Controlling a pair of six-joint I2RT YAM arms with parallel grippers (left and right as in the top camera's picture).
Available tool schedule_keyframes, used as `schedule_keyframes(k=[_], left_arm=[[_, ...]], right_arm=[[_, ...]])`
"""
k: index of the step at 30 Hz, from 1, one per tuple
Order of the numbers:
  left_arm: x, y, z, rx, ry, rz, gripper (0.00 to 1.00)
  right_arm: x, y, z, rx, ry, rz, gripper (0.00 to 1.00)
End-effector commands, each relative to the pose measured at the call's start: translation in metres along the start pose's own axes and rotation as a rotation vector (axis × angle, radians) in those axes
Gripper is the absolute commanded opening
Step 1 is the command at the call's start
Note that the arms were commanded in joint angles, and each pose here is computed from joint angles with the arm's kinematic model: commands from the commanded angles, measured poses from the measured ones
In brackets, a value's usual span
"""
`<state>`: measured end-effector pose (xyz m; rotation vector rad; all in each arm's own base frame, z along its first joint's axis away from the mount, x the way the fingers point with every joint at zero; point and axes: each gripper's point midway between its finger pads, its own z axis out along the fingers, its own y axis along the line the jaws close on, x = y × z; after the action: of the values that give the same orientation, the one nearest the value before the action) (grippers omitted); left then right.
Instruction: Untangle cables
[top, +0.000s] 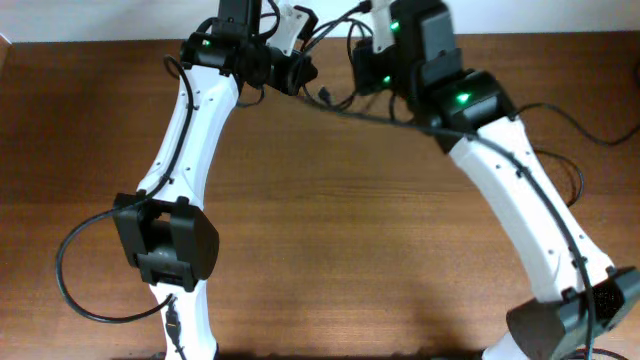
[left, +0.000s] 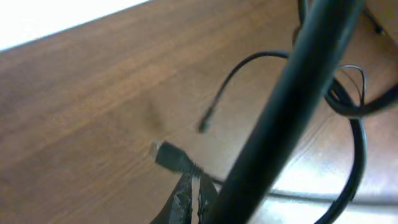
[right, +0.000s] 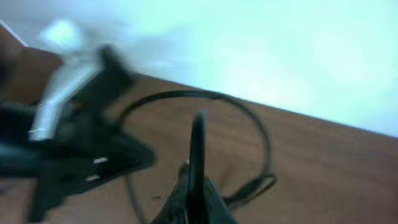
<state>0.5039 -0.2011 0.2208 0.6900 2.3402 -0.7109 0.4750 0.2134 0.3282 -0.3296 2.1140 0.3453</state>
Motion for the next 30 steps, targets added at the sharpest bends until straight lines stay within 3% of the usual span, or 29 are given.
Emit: schedule_keyframes(k=[1,2,3,7,8,10,15,20,21,22,23,24,26,27,30], left_arm=[[0.002,-0.003,0.003,0.031,0.011,-0.013,0.0],[0.002,-0.003,0.003,0.031,0.011,-0.013,0.0],[0.002,-0.003,0.003,0.031,0.011,-0.013,0.0],[-0.001,-0.002,0.002,0.028,0.0,-0.003,0.0],[-0.004,-0.001,0.002,0.027,-0.013,0.006,0.0],[-0.014,-0.014,-0.001,0.09,-0.053,0.026,0.0],[-0.041,-0.045,-0.046,0.13,-0.144,0.087,0.0],[-0.057,-0.069,-0.088,0.115,-0.22,0.143,0.0],[-0.059,-0.073,-0.095,0.113,-0.231,0.151,0.0],[-0.06,-0.074,-0.098,0.113,-0.235,0.154,0.0],[-0.06,-0.074,-0.098,0.112,-0.234,0.153,0.0],[-0.057,-0.074,-0.097,0.111,-0.222,0.144,0.0],[-0.048,-0.027,-0.101,-0.128,-0.176,0.089,0.0],[-0.029,0.017,-0.122,-0.31,-0.12,-0.005,0.0],[0.006,0.095,-0.211,-0.481,-0.181,-0.293,0.0]], right_arm=[[0.022,-0.015,0.037,-0.049,0.074,0.04,0.04],[0.026,-0.016,0.042,-0.047,0.086,0.055,0.79],[0.03,-0.016,0.044,-0.046,0.101,0.057,0.99],[0.055,-0.011,0.003,-0.06,0.234,0.073,0.99],[0.08,-0.016,-0.01,-0.024,0.343,0.079,0.95],[0.096,-0.034,-0.009,0.072,0.389,0.06,0.91],[0.061,-0.042,0.018,0.065,0.225,0.043,0.87],[0.079,-0.085,0.046,0.126,0.265,0.094,0.86],[0.081,-0.087,0.05,0.126,0.268,0.097,0.74],[0.079,-0.087,0.052,0.124,0.26,0.096,0.15],[0.078,-0.086,0.053,0.12,0.254,0.096,0.04],[0.076,-0.087,0.053,0.121,0.247,0.097,0.04],[0.089,-0.132,0.041,0.26,0.296,0.127,0.04],[0.105,-0.182,0.022,0.374,0.351,0.183,0.04],[0.144,-0.315,-0.05,0.536,0.386,0.455,0.04]])
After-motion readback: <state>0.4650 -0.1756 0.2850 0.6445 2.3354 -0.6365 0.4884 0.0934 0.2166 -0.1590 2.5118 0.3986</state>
